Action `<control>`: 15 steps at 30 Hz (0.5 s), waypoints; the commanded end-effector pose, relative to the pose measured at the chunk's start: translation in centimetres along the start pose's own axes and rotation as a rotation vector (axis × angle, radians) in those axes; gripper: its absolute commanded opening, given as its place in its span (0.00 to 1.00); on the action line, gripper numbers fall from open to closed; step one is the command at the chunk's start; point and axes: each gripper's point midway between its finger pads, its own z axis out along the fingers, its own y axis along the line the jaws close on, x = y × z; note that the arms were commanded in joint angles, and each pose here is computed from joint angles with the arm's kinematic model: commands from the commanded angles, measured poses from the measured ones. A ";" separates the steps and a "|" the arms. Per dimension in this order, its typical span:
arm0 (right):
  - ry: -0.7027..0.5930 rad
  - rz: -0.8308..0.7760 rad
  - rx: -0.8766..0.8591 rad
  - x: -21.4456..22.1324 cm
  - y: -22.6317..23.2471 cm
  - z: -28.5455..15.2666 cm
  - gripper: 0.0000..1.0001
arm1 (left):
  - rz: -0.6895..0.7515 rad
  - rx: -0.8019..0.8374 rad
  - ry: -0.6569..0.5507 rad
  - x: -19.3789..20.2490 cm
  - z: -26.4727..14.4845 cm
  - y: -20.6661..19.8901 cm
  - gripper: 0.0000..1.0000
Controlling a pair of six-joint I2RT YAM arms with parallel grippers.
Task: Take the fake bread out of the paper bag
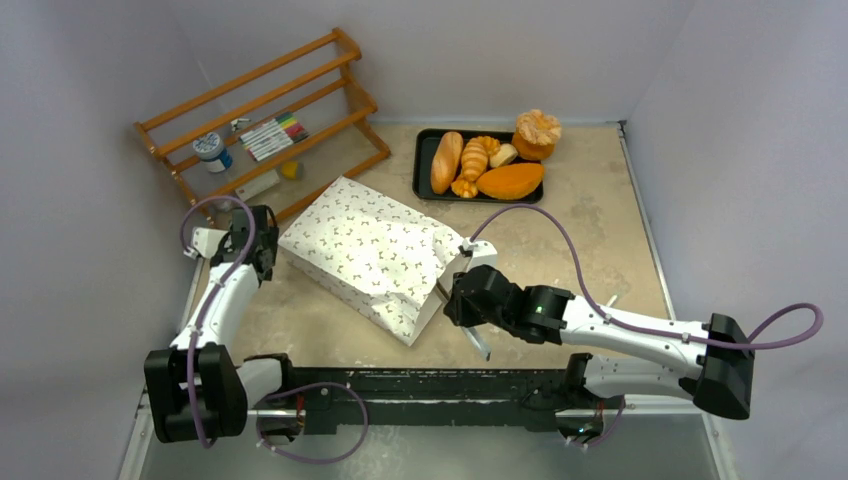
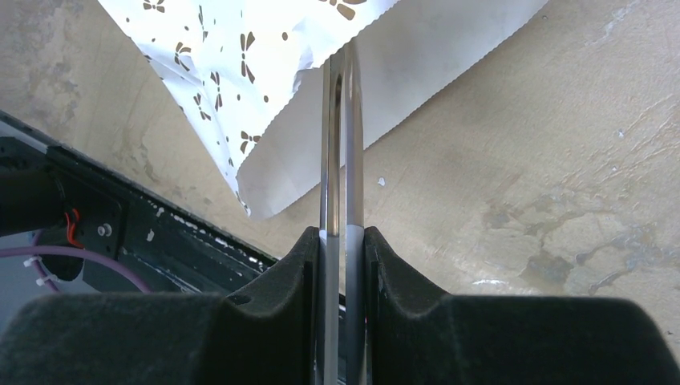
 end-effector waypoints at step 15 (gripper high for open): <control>-0.050 0.004 -0.020 -1.6 1.4 0.6 0.00 | -0.212 0.178 0.241 2.5 1.3 -2.6 0.63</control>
